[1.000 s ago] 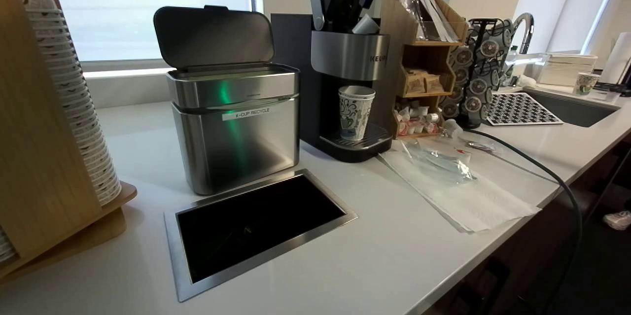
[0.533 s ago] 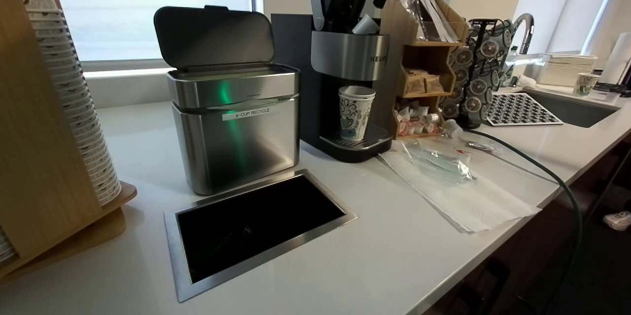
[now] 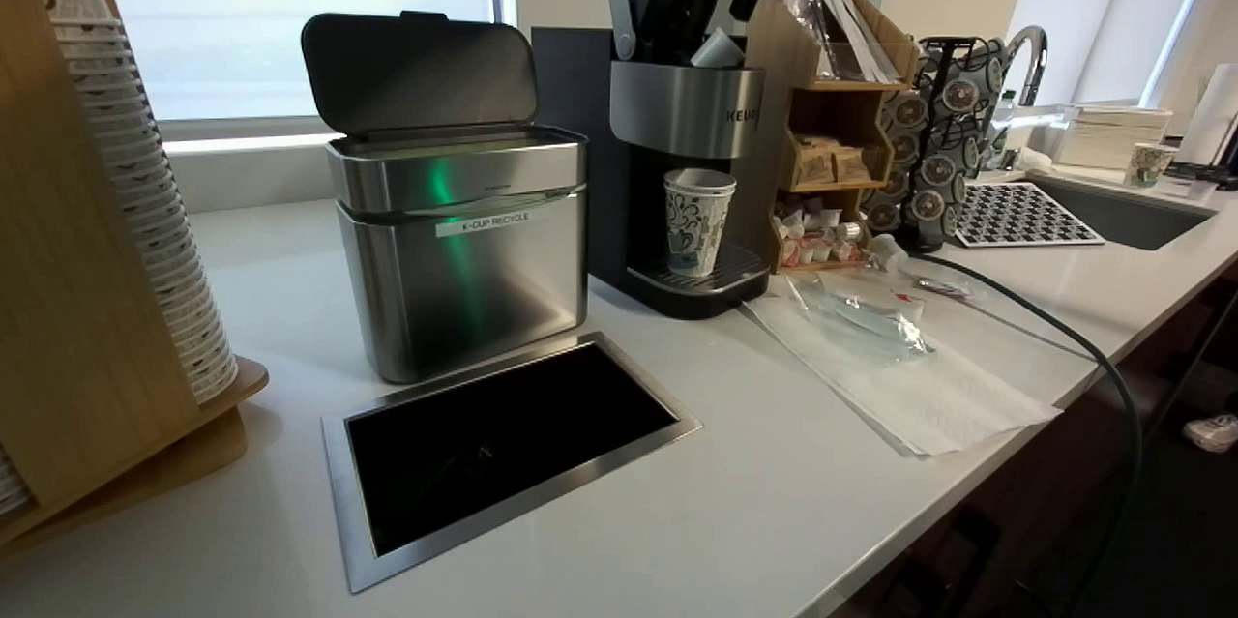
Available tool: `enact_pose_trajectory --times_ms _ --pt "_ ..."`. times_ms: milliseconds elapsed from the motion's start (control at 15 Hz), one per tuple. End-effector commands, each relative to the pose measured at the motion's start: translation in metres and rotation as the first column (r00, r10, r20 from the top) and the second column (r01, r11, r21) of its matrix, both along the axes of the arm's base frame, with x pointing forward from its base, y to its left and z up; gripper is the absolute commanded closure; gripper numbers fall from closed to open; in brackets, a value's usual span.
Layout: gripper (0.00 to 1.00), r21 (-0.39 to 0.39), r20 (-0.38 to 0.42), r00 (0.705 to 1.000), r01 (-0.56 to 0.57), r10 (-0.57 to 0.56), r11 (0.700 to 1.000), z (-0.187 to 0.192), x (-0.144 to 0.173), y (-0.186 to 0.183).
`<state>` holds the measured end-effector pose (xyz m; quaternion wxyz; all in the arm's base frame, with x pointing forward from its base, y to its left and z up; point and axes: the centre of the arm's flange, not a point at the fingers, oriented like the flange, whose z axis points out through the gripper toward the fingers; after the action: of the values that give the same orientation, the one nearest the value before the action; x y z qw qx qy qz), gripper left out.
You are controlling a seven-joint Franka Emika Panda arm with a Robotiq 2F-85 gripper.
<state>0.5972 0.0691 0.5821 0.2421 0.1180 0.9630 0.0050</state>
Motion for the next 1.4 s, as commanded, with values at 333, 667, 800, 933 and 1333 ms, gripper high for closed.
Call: enact_pose_trajectory --times_ms 333,667,800,933,1333 --pt "1.0 -0.064 0.032 0.995 -0.091 0.093 0.994 -0.012 0.007 0.001" --pt "1.0 -0.087 0.049 0.995 -0.081 0.086 0.993 -0.015 0.007 -0.007" --pt "1.0 -0.087 0.057 0.994 -0.084 0.089 0.993 -0.016 0.009 -0.008" --pt "1.0 -0.085 0.063 0.993 -0.089 0.095 0.992 -0.018 0.012 -0.007" --pt "1.0 -0.079 0.092 0.988 -0.113 0.12 0.991 -0.027 0.023 -0.001"
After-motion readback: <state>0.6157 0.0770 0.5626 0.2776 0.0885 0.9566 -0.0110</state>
